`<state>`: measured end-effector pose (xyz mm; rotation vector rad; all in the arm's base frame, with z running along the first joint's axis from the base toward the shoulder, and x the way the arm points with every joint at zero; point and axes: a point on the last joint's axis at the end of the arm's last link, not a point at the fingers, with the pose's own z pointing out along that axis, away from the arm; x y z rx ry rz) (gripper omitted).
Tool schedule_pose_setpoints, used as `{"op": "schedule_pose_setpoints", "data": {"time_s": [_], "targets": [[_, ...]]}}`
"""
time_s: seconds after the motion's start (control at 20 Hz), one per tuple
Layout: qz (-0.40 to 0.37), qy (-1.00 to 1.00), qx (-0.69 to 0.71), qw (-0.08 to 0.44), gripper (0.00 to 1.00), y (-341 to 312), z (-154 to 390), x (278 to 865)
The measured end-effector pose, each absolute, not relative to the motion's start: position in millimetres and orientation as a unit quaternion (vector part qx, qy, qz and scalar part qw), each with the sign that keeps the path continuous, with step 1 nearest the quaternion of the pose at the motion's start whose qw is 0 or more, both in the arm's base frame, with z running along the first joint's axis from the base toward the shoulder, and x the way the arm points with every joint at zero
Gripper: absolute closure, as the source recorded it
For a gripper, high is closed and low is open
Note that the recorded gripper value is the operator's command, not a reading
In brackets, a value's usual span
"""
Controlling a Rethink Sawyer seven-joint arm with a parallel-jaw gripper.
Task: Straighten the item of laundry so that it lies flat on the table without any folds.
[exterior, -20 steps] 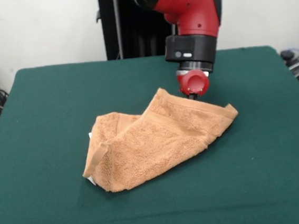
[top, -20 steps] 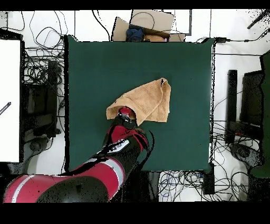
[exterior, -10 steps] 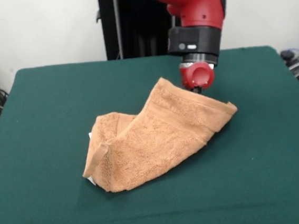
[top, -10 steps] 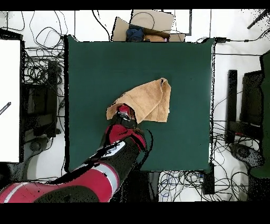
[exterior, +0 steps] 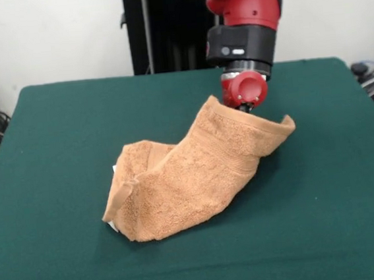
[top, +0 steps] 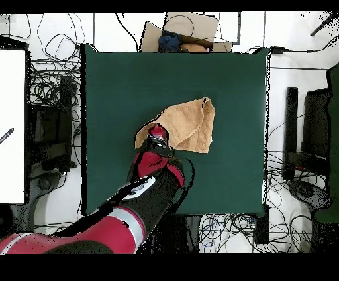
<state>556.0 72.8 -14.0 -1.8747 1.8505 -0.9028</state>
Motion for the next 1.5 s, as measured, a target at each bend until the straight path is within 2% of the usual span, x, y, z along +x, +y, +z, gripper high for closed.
{"op": "schedule_pose_setpoints", "data": {"time_s": [0.85, 1.5], "targets": [[-0.345, 0.631, -0.674, 0.166, 0.0, 64, -3, 569], [-0.35, 0.548, -0.749, 0.123, 0.0, 61, -17, 560]]}}
